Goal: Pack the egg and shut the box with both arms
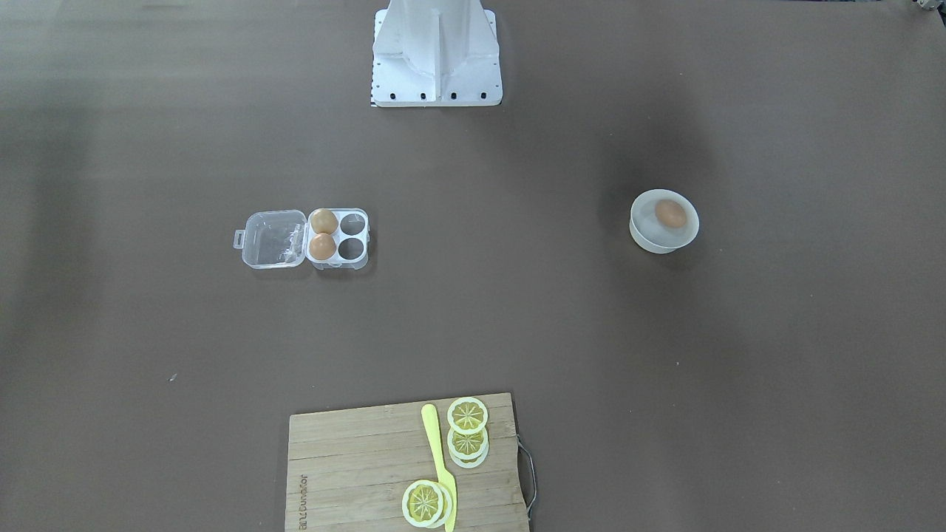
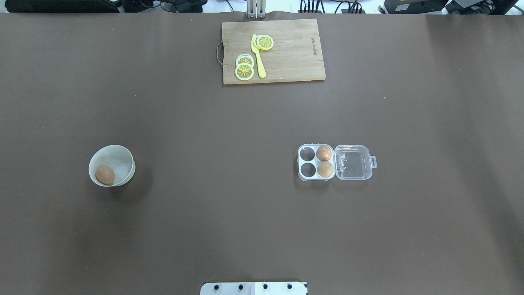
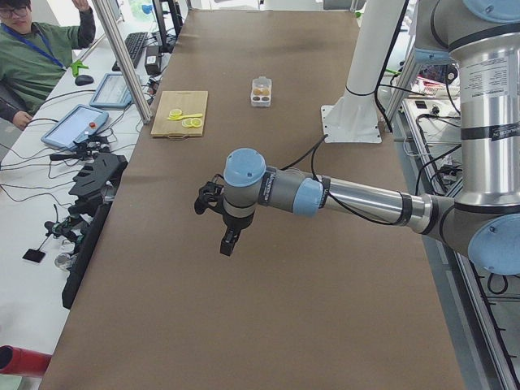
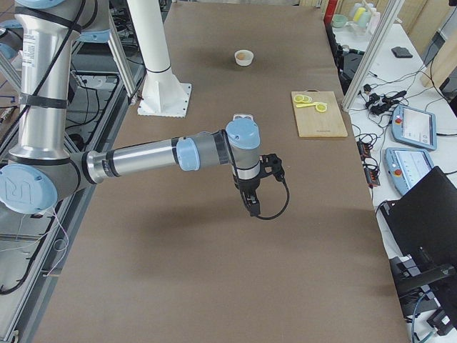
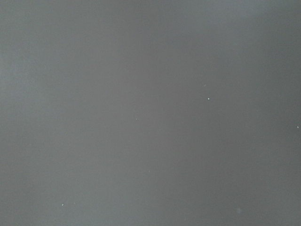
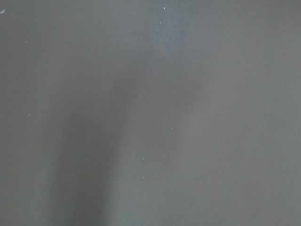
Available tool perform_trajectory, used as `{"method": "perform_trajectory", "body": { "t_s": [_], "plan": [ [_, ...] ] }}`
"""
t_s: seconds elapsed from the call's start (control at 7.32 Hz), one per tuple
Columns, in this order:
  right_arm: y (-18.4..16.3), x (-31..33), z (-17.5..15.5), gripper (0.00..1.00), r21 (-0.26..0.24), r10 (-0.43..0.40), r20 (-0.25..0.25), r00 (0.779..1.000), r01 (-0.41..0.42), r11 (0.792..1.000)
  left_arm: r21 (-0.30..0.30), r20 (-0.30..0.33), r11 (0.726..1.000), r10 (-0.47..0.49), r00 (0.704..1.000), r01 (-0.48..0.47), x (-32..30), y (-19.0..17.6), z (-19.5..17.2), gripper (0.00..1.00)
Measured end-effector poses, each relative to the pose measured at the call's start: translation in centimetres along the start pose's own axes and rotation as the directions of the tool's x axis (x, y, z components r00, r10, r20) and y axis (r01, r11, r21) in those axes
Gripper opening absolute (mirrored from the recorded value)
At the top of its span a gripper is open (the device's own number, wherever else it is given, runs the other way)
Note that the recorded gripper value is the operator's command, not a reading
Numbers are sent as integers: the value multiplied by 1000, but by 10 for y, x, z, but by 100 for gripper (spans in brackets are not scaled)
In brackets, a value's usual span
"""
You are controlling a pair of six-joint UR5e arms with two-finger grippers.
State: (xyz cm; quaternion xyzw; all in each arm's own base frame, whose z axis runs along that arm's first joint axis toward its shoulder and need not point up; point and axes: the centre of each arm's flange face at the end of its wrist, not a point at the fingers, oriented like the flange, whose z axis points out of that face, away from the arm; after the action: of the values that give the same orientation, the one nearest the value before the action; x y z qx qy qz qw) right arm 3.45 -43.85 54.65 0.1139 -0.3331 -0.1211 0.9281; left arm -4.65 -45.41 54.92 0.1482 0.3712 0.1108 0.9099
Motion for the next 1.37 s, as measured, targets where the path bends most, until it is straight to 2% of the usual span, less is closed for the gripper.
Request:
{"method": "perform_trajectory", "body": {
  "t_s": [0.14, 0.41, 0.68, 0.96, 1.09, 1.23, 1.37],
  "plan": [
    [0, -1, 3, 100, 1, 2, 33, 999, -2, 1000, 26, 3, 999, 29, 1000, -29, -1, -11, 0, 99],
    [-4, -5, 9, 100, 1, 16, 135, 991, -16, 1000, 69, 9, 995, 69, 998, -70, -6, -22, 4, 99],
    [-11, -10, 6, 100, 11, 15, 159, 987, -17, 1000, 108, -1, 989, 104, 995, -104, 2, -31, -3, 99],
    [-18, -15, 3, 100, 15, 34, 165, 986, -37, 999, 160, -113, 984, 95, 989, -76, 32, -51, -16, 99],
    [-24, -25, 0, 100, 12, 76, 170, 983, -80, 997, 183, -150, 981, 93, 984, -64, 49, -64, -21, 99],
    [-31, -43, -2, 100, 3, 121, 173, 977, -123, 992, 184, -181, 982, 67, 981, -33, 64, -71, -18, 99],
    [-38, -62, -4, 100, 0, 164, 172, 971, -167, 986, 158, -217, 987, -6, 976, 42, 84, -76, -10, 99]
  ]
}}
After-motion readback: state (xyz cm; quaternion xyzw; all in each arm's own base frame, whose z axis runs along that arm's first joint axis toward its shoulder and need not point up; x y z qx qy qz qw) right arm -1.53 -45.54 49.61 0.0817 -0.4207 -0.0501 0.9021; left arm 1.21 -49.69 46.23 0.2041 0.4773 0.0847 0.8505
